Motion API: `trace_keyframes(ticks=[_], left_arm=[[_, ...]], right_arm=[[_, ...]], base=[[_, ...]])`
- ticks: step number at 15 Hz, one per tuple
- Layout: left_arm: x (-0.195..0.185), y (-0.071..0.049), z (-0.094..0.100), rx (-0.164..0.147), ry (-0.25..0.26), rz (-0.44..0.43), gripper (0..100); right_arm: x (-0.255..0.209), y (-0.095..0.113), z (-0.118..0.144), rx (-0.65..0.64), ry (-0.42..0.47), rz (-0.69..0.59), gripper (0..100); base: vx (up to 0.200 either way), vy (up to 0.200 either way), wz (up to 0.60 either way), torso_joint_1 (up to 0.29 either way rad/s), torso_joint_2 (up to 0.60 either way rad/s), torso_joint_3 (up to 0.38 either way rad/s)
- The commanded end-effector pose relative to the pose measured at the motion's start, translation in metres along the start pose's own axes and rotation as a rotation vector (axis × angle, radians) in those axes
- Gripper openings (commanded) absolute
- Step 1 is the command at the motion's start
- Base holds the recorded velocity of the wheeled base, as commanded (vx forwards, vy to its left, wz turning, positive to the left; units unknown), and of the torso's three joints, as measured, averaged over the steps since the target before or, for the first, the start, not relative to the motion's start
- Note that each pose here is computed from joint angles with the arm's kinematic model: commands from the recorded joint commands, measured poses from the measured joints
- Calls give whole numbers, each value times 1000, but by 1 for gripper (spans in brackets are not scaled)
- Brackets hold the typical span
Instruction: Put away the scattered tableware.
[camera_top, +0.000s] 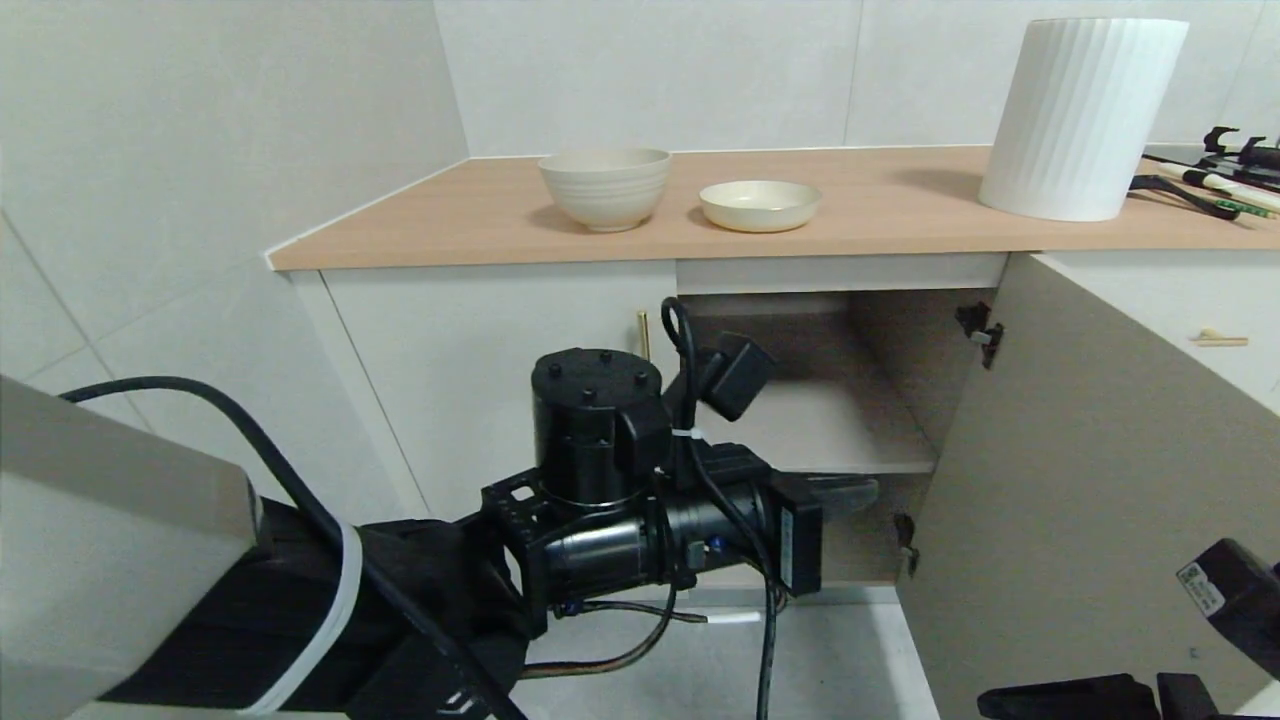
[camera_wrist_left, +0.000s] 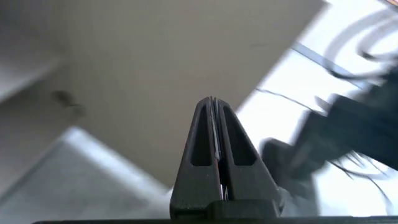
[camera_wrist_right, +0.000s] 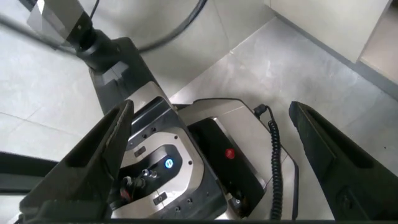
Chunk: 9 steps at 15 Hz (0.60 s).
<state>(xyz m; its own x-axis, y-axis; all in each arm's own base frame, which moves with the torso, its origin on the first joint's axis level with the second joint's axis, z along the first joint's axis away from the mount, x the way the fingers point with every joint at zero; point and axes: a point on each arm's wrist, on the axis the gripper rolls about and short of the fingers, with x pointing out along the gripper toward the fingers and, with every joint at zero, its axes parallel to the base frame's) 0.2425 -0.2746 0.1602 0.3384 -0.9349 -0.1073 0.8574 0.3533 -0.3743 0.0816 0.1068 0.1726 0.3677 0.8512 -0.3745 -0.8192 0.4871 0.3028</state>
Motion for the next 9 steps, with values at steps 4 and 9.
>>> trace_keyframes(ticks=[4,9], left_arm=[[-58,17,23,-17,-46,197,0],[-148,-1,44,-57,-58,392,0]], right_arm=[[10,-9,12,28,-4,-58,100],[35,-28,56,52,-53,-235,100]], base=[[0,0,0,0,0,0],[0,0,0,0,0,0]])
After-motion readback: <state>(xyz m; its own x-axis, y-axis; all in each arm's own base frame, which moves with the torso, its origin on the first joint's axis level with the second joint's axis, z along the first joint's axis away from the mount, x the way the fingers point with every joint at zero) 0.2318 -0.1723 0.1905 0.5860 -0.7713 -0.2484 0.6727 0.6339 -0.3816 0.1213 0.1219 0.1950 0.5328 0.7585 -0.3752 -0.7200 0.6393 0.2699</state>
